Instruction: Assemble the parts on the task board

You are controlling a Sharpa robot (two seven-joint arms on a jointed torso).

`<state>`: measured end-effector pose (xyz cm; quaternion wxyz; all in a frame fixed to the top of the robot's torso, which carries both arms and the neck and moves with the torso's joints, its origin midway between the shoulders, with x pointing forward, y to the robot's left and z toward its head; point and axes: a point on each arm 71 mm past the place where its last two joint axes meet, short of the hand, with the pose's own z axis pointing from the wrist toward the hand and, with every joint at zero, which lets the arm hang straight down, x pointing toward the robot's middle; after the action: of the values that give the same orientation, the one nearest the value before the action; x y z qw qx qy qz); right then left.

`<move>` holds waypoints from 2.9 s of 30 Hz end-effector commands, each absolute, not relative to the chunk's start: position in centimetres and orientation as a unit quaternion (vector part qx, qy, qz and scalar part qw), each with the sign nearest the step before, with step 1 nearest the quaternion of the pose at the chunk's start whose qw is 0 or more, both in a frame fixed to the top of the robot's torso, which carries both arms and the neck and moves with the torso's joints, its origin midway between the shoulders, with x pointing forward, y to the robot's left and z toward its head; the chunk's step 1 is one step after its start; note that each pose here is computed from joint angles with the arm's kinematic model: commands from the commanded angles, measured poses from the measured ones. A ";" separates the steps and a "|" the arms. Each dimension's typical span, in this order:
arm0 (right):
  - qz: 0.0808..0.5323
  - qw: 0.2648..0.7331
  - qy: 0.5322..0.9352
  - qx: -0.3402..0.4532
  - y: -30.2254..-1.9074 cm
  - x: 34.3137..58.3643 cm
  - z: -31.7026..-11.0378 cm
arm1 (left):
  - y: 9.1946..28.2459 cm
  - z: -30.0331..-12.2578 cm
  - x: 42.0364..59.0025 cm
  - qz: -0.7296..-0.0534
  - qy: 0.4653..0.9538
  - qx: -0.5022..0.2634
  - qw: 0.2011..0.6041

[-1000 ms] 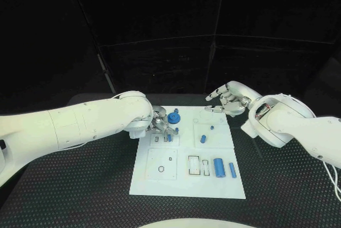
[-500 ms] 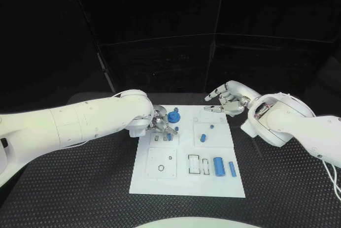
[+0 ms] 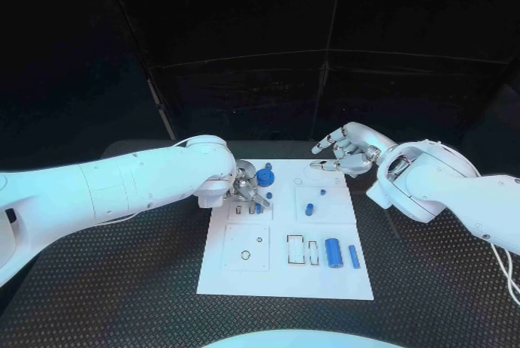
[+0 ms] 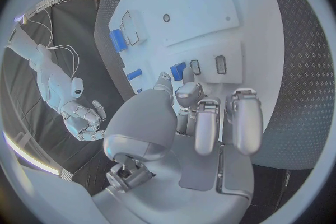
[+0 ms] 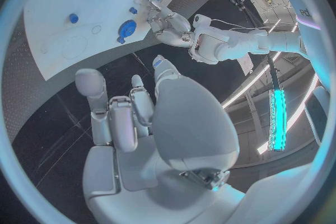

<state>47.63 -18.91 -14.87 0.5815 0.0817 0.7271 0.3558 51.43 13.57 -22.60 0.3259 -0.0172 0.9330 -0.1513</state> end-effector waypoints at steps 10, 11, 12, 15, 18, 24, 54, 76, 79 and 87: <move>0.357 0.581 0.728 0.077 -18.7 47.7 -14.8 | 13.4 -22.6 51.4 -0.144 0.936 -0.008 0.320; 0.357 0.581 0.728 0.077 -18.7 47.7 -14.8 | 13.4 -22.6 51.4 -0.144 0.936 -0.008 0.321; 0.357 0.581 0.728 0.077 -18.7 47.7 -14.8 | 13.4 -22.6 51.4 -0.144 0.936 -0.008 0.321; 0.357 0.581 0.728 0.077 -18.7 47.7 -14.8 | 13.4 -22.6 51.4 -0.144 0.936 -0.008 0.321; 0.357 0.581 0.728 0.077 -18.7 47.7 -14.8 | 13.4 -22.6 51.4 -0.145 0.936 -0.009 0.322; 0.357 0.580 0.728 0.077 -18.7 47.7 -14.8 | 13.3 -22.6 51.4 -0.145 0.936 -0.009 0.322; 0.354 0.582 0.728 0.078 -19.0 48.1 -15.0 | 15.7 -21.8 49.9 -0.201 0.905 -0.107 0.360; 0.353 0.581 0.729 0.078 -19.3 48.2 -15.1 | 17.1 -23.6 48.8 -0.181 0.882 -0.108 0.421; 0.354 0.580 0.729 0.078 -19.2 48.2 -15.1 | 16.9 -23.8 48.7 -0.179 0.883 -0.104 0.422; 0.356 0.579 0.730 0.077 -19.1 48.2 -15.1 | 16.8 -24.2 48.5 -0.175 0.890 -0.094 0.412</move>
<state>48.25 -19.29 -15.26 0.5806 0.0824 0.7303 0.3503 48.46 16.90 -24.30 0.4064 -0.1047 0.8905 -0.1758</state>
